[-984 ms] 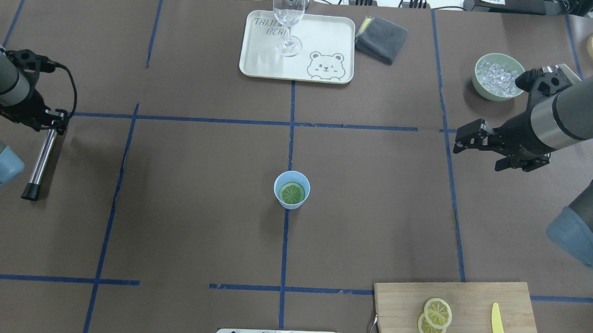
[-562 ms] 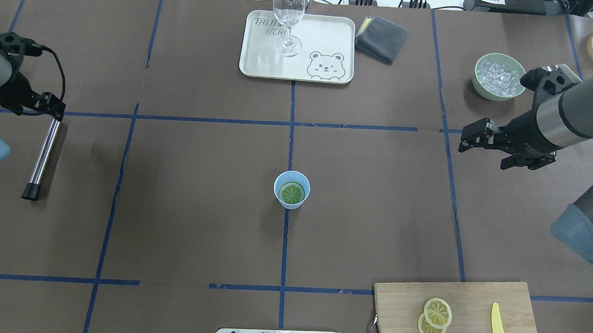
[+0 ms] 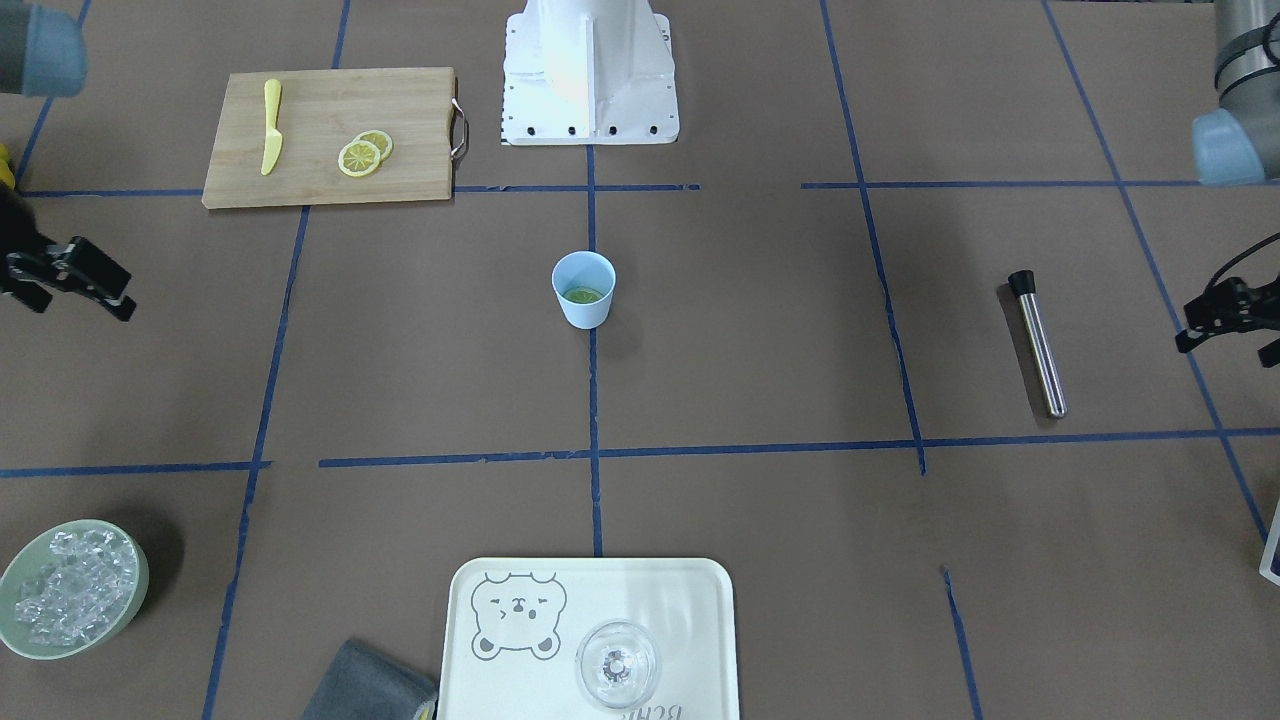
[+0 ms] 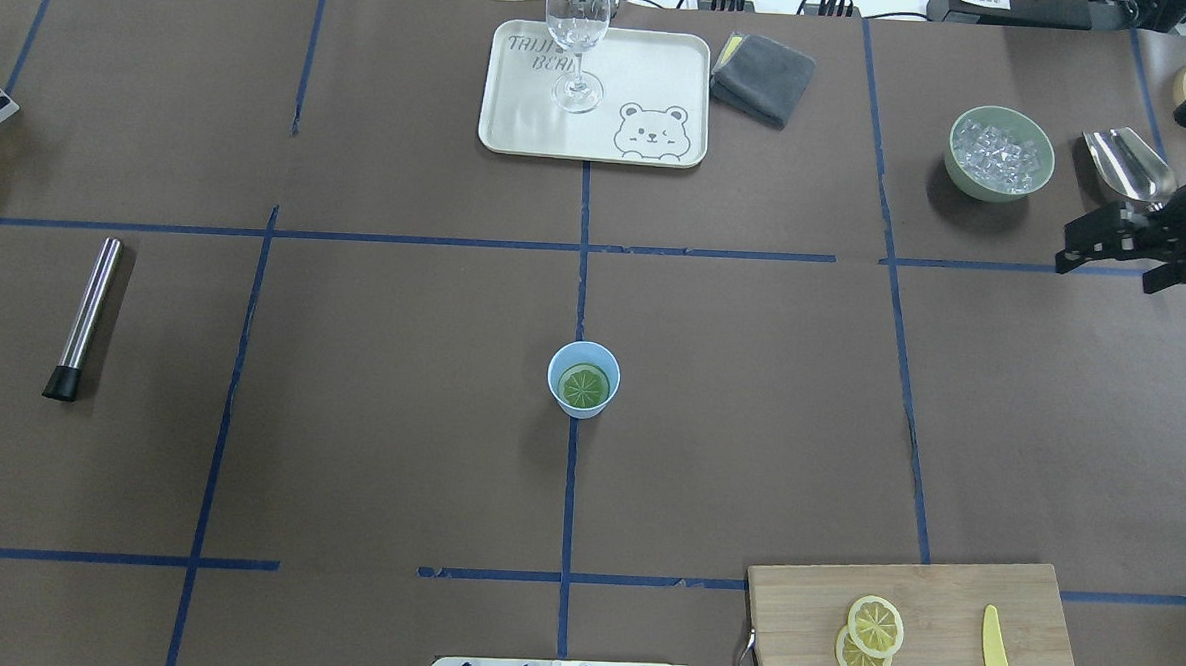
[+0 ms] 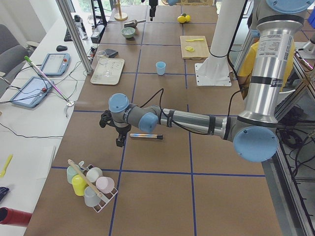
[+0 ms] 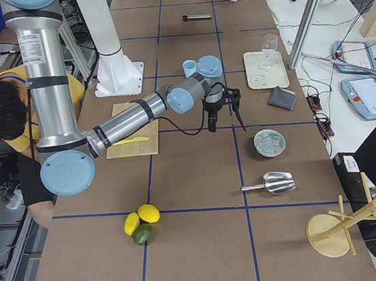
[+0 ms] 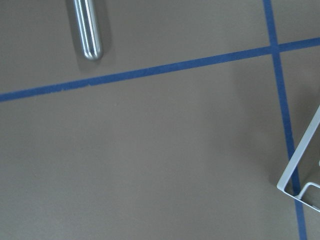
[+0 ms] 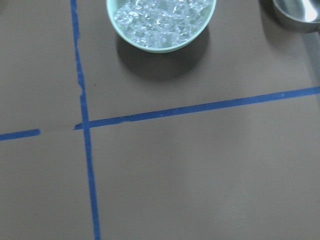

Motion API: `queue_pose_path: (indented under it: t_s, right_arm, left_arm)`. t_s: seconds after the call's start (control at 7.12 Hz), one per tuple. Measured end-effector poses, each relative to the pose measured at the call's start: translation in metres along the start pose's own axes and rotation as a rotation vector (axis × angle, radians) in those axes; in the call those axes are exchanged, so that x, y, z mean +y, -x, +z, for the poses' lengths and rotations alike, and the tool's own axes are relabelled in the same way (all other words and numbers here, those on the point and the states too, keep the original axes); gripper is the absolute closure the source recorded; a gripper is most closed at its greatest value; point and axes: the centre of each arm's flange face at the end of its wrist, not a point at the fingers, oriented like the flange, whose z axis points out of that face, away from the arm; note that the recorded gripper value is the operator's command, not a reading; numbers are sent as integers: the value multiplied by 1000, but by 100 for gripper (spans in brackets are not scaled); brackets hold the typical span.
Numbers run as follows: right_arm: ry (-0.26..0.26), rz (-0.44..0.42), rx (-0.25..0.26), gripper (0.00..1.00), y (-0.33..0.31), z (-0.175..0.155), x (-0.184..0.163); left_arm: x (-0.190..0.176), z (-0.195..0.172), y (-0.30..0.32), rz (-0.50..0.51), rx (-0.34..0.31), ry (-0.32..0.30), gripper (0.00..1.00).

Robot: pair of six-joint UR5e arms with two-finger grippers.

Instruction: Squeeze lemon into cup

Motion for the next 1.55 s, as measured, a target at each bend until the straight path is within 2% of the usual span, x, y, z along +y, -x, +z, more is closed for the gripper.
queue_pose_path:
  t_s: [0.28, 0.42, 0.7, 0.98, 1.26, 1.55]
  right_arm:
    - [38, -99, 45, 0, -80, -22, -27]
    - [60, -139, 63, 0, -116, -30, -34]
    - [100, -184, 58, 0, -160, -26, -41]
    - [111, -192, 50, 0, -170, -22, -43]
    - [112, -193, 45, 0, -171, -22, -41]
    - [113, -194, 35, 0, -170, -22, -40]
  left_arm:
    - [16, -30, 40, -14, -5, -9, 0]
    - [21, -42, 52, -40, -11, 11, 0]
    - [31, -54, 66, -138, -16, 87, 0]
    - [47, -58, 72, -173, -50, 118, 0]
    - [49, -58, 74, -180, -90, 113, 0]
    - [48, -59, 72, -164, -91, 110, 0]
